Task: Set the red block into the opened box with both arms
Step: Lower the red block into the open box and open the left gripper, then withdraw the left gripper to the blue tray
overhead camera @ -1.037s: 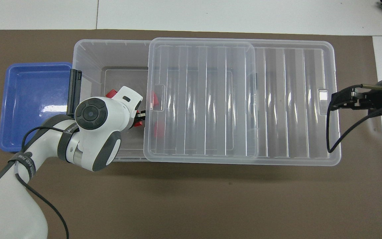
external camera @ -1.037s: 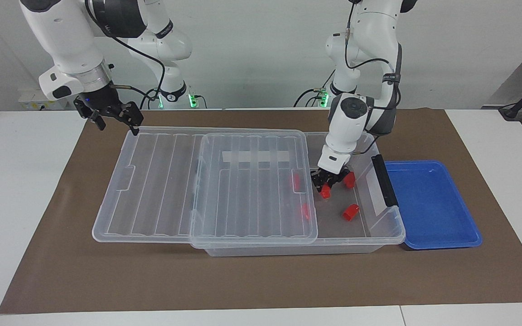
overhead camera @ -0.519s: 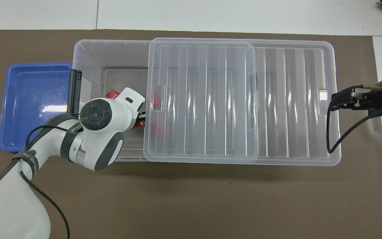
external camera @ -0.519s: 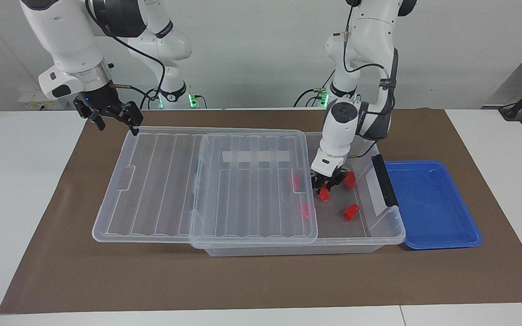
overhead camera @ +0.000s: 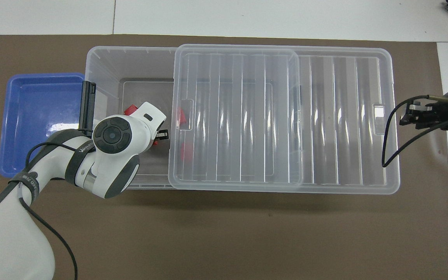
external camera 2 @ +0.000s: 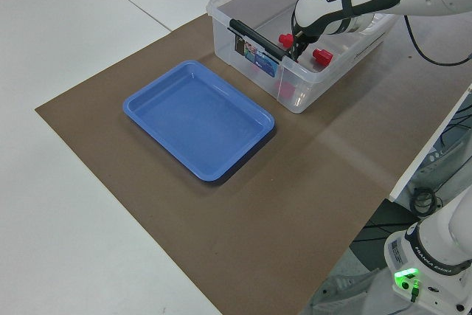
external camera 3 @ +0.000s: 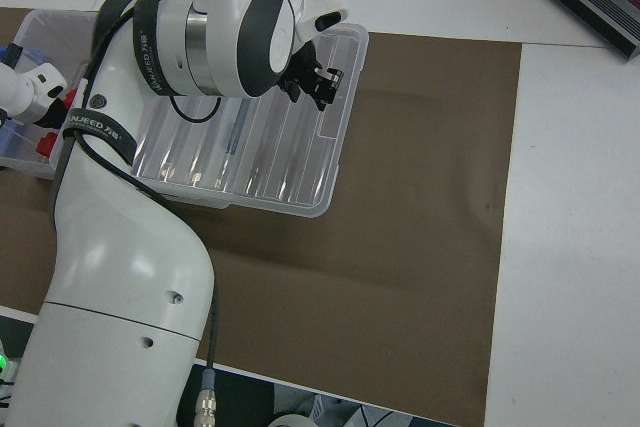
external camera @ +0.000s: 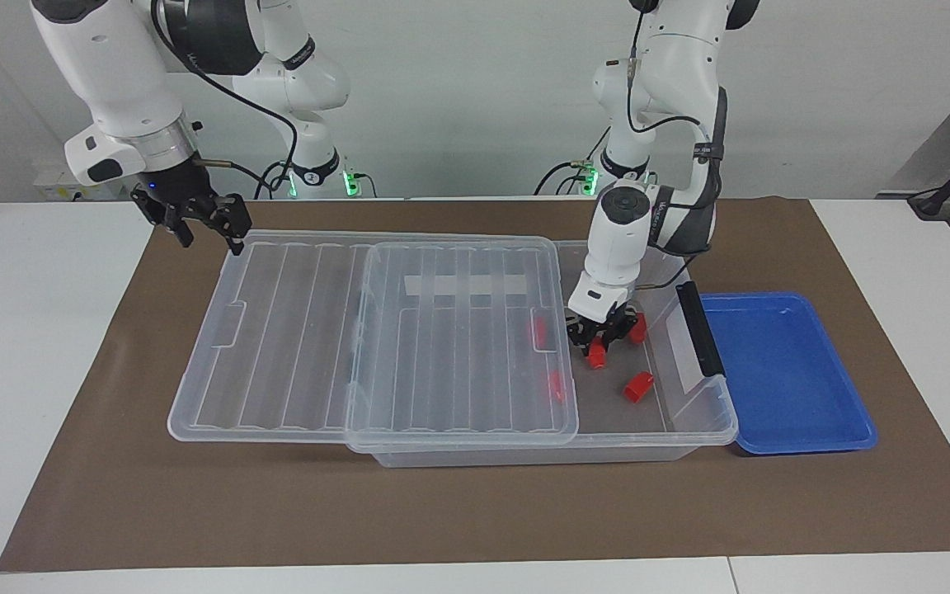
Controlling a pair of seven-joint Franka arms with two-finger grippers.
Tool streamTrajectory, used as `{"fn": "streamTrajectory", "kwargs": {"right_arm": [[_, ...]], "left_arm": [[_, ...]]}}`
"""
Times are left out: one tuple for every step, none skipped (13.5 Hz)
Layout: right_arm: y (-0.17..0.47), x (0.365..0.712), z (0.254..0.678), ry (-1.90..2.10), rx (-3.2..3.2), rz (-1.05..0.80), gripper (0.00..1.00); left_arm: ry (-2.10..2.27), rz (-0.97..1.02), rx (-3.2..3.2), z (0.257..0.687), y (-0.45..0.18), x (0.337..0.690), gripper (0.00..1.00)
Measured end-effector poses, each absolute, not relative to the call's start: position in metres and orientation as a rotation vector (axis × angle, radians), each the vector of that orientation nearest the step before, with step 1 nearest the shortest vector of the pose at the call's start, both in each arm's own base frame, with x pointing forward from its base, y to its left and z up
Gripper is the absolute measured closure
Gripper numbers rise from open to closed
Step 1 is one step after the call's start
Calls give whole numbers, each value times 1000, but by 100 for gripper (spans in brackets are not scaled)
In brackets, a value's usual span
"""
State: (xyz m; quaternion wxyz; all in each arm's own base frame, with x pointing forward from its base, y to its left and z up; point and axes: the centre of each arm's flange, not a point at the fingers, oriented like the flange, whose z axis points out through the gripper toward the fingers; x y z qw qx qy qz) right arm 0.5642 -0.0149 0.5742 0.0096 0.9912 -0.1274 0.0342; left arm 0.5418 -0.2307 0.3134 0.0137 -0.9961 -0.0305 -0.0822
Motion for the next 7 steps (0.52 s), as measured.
{"fn": "streamTrajectory", "kwargs": {"right_arm": [[-22,565,563,-399,3095,118,78],[-29,565,553,-385,3095,115,88],[-35,564,545,-377,3095,103,99],[-41,563,538,-383,3094,90,99],[-48,562,533,-397,3092,92,99],[-55,562,527,-411,3090,110,99],[-62,562,519,-419,3088,125,99]], "left_arm": [[-95,-255,-3102,313,-231,542,58],[-96,-255,-3102,313,-230,542,48],[-96,-256,-3102,313,-230,542,36],[-96,-260,-3102,315,-231,543,25],[-99,-263,-3099,320,-231,545,12],[-108,-252,-3086,334,-230,549,1],[-123,-226,-3062,358,-229,555,0]]}}
